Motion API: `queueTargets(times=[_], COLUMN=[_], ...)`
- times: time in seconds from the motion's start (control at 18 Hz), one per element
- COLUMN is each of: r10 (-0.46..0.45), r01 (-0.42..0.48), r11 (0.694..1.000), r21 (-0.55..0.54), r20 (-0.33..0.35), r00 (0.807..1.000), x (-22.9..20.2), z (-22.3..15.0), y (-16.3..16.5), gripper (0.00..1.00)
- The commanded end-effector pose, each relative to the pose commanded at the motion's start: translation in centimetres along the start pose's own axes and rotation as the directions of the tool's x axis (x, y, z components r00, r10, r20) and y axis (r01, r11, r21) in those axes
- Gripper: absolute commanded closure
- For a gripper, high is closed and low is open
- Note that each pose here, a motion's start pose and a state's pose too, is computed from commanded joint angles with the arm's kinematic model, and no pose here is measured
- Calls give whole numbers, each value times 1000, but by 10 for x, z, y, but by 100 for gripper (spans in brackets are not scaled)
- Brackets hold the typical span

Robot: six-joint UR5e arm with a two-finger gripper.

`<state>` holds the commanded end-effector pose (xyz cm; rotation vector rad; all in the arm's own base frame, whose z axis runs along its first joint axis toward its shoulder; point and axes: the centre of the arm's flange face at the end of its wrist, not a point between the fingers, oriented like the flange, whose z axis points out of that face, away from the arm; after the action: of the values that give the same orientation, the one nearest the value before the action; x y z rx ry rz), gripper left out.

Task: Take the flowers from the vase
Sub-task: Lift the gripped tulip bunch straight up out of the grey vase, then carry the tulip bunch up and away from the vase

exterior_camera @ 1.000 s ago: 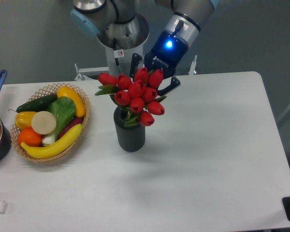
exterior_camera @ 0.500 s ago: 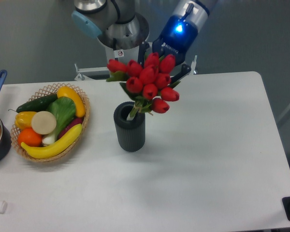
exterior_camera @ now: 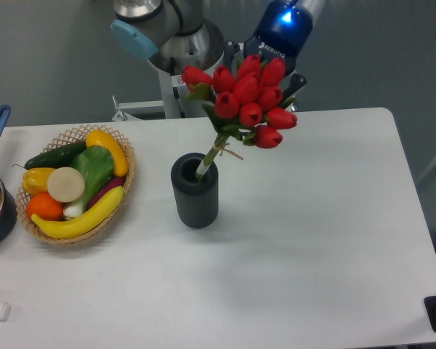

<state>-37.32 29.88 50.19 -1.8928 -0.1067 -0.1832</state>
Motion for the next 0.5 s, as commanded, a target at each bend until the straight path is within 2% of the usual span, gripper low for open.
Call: queueTargets(times=[0.33, 0.5], r10=[-28, -5], r01=[27, 1], r11=[999, 999], r21=[45, 53], r20=[27, 70], r00=[999, 998], x=[-17, -31], z=[-18, -36], y=[2, -2], gripper=[59, 59])
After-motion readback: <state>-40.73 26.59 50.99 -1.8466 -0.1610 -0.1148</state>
